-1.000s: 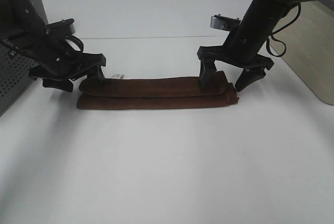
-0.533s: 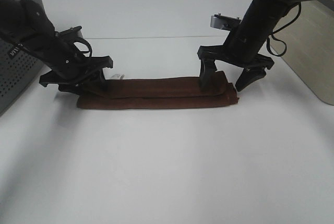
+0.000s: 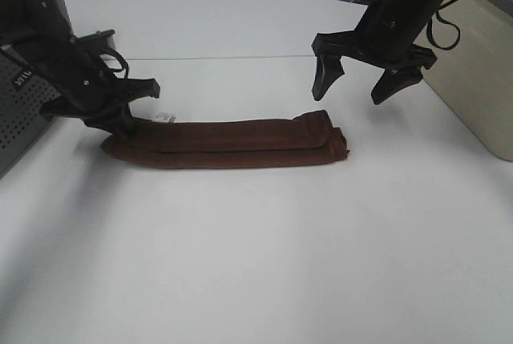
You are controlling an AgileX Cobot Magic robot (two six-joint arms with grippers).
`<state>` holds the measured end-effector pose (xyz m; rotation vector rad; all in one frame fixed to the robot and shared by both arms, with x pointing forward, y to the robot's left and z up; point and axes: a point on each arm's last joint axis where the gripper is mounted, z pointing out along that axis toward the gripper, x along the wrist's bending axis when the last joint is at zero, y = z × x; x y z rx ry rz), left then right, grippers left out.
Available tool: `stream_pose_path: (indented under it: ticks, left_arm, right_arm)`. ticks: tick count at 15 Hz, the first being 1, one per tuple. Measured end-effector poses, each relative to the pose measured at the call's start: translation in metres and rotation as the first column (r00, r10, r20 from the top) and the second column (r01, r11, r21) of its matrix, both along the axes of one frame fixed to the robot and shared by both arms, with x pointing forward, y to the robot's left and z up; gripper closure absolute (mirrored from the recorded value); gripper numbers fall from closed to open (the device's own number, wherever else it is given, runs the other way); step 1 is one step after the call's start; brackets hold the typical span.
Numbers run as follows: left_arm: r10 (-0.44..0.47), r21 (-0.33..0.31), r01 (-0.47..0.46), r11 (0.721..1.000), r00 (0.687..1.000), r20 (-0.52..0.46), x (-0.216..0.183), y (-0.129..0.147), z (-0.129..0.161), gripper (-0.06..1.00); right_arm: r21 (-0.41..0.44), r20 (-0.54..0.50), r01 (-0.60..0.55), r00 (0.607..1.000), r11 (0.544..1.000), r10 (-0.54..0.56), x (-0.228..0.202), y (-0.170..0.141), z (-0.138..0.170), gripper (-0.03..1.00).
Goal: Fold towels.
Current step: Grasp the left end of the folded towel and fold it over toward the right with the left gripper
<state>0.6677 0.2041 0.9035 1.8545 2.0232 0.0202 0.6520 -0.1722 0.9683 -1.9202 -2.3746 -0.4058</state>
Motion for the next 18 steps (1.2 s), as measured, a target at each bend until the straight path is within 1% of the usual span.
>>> stream_pose_path:
  ticks: [1, 2, 3, 5, 7, 9, 10, 12, 13, 14, 15, 16, 18]
  left_arm:
    - [-0.003, 0.030, 0.002, 1.000, 0.999, 0.038, -0.002, 0.008, 0.027, 0.89]
    - [-0.008, 0.042, 0.006, 0.999, 0.999, 0.051, -0.003, 0.010, 0.036, 0.89]
    - [-0.016, 0.049, 0.013, 0.999, 0.998, 0.059, -0.005, 0.011, 0.054, 0.89]
    - [-0.030, 0.028, 0.029, 0.999, 0.998, 0.058, -0.005, 0.001, 0.083, 0.89]
    - [-0.051, -0.017, 0.052, 0.998, 0.997, 0.060, -0.005, -0.025, 0.106, 0.89]
    - [-0.074, -0.066, 0.079, 0.995, 0.994, 0.078, -0.006, -0.059, 0.118, 0.89]
    - [-0.088, -0.089, 0.094, 0.992, 0.993, 0.075, -0.006, -0.080, 0.117, 0.89]
    - [-0.101, -0.123, 0.105, 0.987, 0.994, 0.039, -0.004, -0.118, 0.100, 0.89]
    - [-0.097, -0.132, 0.098, 0.986, 0.995, 0.019, -0.002, -0.132, 0.089, 0.88]
    - [-0.085, -0.142, 0.084, 0.986, 0.996, 0.001, 0.001, -0.145, 0.078, 0.84]
    - [-0.064, -0.154, 0.060, 0.986, 0.998, -0.019, 0.004, -0.157, 0.067, 0.75]
    - [-0.050, -0.168, 0.044, 0.985, 0.998, -0.034, 0.005, -0.166, 0.058, 0.64]
    - [-0.035, -0.223, 0.029, 0.974, 0.999, -0.023, 0.005, -0.181, 0.054, 0.44]
  right_arm:
    - [0.001, -0.004, -0.004, 1.000, 1.000, 0.004, -0.003, -0.001, 0.006, 0.09]
    - [0.002, -0.005, -0.005, 1.000, 1.000, 0.005, -0.004, -0.001, 0.009, 0.09]
    - [0.011, -0.010, -0.005, 1.000, 1.000, 0.005, -0.006, 0.000, 0.013, 0.09]
    - [0.018, -0.024, -0.011, 1.000, 1.000, 0.012, -0.011, -0.001, 0.022, 0.09]
    - [0.020, -0.022, -0.018, 1.000, 1.000, 0.019, -0.017, -0.002, 0.035, 0.09]
    - [0.025, -0.003, -0.025, 1.000, 0.999, 0.025, -0.024, -0.003, 0.052, 0.09]
    - [0.027, 0.008, -0.029, 1.000, 0.999, 0.029, -0.028, -0.005, 0.062, 0.09]
    - [0.033, 0.030, -0.034, 0.999, 0.999, 0.033, -0.035, -0.006, 0.078, 0.09]
    - [0.034, 0.035, -0.037, 0.999, 0.999, 0.036, -0.039, -0.007, 0.085, 0.09]
    - [0.036, 0.042, -0.040, 0.998, 0.999, 0.038, -0.042, -0.008, 0.090, 0.09]
    - [0.035, 0.039, -0.043, 0.998, 0.998, 0.041, -0.044, -0.008, 0.093, 0.09]
    - [0.031, 0.025, -0.046, 0.999, 0.998, 0.045, -0.045, -0.009, 0.093, 0.09]
    - [0.021, 0.014, -0.050, 0.999, 0.999, 0.050, -0.046, -0.010, 0.093, 0.09]
